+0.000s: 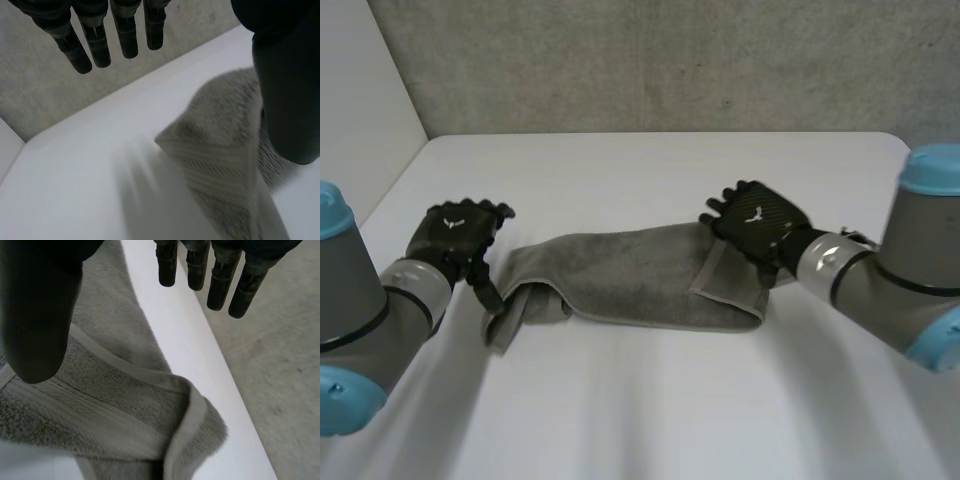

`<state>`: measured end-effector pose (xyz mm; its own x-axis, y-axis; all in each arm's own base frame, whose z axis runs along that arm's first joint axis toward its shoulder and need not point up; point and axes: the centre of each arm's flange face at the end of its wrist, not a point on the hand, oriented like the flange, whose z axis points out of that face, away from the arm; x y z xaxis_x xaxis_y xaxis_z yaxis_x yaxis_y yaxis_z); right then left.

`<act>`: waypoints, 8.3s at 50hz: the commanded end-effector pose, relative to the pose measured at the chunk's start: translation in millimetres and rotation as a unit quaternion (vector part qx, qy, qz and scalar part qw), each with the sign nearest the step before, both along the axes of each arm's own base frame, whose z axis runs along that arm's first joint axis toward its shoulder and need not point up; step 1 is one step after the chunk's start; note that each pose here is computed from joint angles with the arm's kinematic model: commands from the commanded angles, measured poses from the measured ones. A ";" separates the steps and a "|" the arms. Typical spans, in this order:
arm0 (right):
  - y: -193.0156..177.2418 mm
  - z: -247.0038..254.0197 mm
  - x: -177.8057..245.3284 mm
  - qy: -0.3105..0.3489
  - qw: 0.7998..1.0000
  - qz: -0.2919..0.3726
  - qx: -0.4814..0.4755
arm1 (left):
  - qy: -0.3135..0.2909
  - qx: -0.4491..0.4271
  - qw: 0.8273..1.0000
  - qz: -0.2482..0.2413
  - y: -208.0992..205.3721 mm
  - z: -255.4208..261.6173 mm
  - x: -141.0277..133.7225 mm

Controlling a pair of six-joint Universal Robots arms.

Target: Fold the towel.

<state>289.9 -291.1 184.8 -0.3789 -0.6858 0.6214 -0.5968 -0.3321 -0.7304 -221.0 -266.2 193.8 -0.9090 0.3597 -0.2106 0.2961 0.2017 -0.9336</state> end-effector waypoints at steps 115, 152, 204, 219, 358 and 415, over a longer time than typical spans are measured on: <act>-72.9 82.0 -25.7 -0.155 0.973 -0.108 -0.136 | -0.097 -0.294 0.950 -0.043 -83.1 73.3 -50.3; -31.9 -42.5 -55.2 -0.056 0.985 -0.158 0.029 | -0.192 -0.154 0.966 -0.081 -20.7 -63.1 -24.4; -64.9 -15.3 -102.6 -0.149 0.961 -0.231 -0.039 | -0.198 -0.153 0.967 -0.053 -33.3 -67.4 -7.1; -37.2 36.3 -113.4 -0.123 0.961 -0.248 0.017 | -0.185 -0.202 0.961 -0.041 -6.0 -4.1 2.1; -148.4 -66.8 -120.5 -0.143 0.932 -0.264 0.205 | -0.156 -0.159 0.975 -0.018 -31.1 -41.3 6.0; -161.6 -46.3 -106.3 -0.195 0.942 -0.241 0.131 | -0.156 -0.156 0.975 -0.024 -28.0 -43.2 4.3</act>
<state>183.5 -438.7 130.2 -0.8262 -0.5321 0.1851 -0.3465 0.2210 -0.9116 -215.9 -294.8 150.6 -0.7680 0.2718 -0.5799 0.5777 -0.0967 -0.8105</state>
